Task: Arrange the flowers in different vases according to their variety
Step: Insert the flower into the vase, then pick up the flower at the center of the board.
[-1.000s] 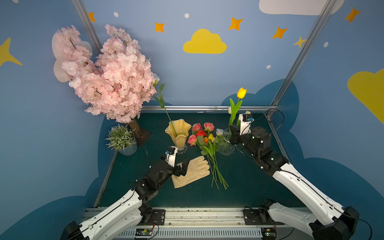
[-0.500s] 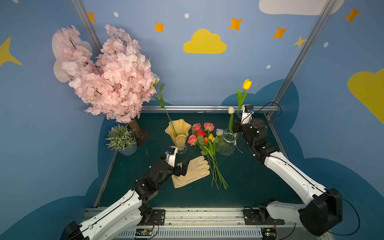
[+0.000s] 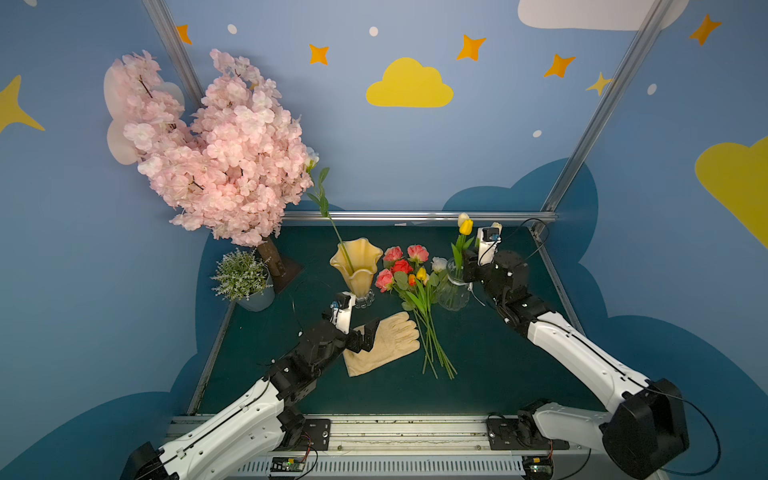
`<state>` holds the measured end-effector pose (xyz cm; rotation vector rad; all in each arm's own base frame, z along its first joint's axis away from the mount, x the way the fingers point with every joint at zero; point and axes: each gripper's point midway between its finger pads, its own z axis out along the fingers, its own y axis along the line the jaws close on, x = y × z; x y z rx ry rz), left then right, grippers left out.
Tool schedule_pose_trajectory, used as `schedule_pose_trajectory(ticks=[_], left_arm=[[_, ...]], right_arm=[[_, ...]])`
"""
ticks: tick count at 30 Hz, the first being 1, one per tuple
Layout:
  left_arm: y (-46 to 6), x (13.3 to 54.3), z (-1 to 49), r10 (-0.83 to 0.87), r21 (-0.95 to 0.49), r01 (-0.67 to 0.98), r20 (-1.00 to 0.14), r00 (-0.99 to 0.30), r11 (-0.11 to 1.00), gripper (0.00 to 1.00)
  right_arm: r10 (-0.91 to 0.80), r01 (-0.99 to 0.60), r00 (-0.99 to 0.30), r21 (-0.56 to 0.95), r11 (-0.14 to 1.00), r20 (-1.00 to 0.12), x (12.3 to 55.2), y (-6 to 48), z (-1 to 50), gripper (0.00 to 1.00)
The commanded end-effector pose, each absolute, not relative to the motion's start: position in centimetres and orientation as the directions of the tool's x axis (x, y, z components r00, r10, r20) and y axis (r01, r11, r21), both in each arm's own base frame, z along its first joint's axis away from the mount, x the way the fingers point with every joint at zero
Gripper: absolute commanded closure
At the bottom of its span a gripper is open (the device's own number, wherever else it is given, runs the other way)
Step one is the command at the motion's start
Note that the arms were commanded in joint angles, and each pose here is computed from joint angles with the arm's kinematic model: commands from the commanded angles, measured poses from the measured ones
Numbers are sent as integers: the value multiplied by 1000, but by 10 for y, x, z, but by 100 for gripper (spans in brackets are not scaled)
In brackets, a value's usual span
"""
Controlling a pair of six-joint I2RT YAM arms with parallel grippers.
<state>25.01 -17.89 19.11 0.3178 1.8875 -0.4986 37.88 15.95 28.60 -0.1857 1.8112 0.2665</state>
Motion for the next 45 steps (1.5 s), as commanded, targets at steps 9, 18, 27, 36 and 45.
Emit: schedule_pose_trajectory(ticks=[9, 18, 27, 36, 45], left_arm=[[-180, 250, 192, -21, -189, 454, -937, -350, 870, 0], [-183, 256, 184, 17, -165, 443, -925, -379, 881, 0], [-180, 260, 180, 22, -158, 414, -918, -397, 896, 0], [-180, 258, 182, 16, -162, 418, -920, -392, 894, 0], [-180, 257, 184, 9, -169, 423, -922, -388, 890, 0]], right_arm=[[65, -436, -386, 244, 867, -920, 308, 172, 299, 56], [-8, -526, -526, 318, 789, -850, 268, 190, 272, 57], [-148, -521, -701, 359, 775, -698, 242, 227, 212, 60], [-183, -385, -855, 358, 850, -485, 250, 243, 146, 66], [-250, -339, -922, 302, 891, -297, 267, 260, 94, 77]])
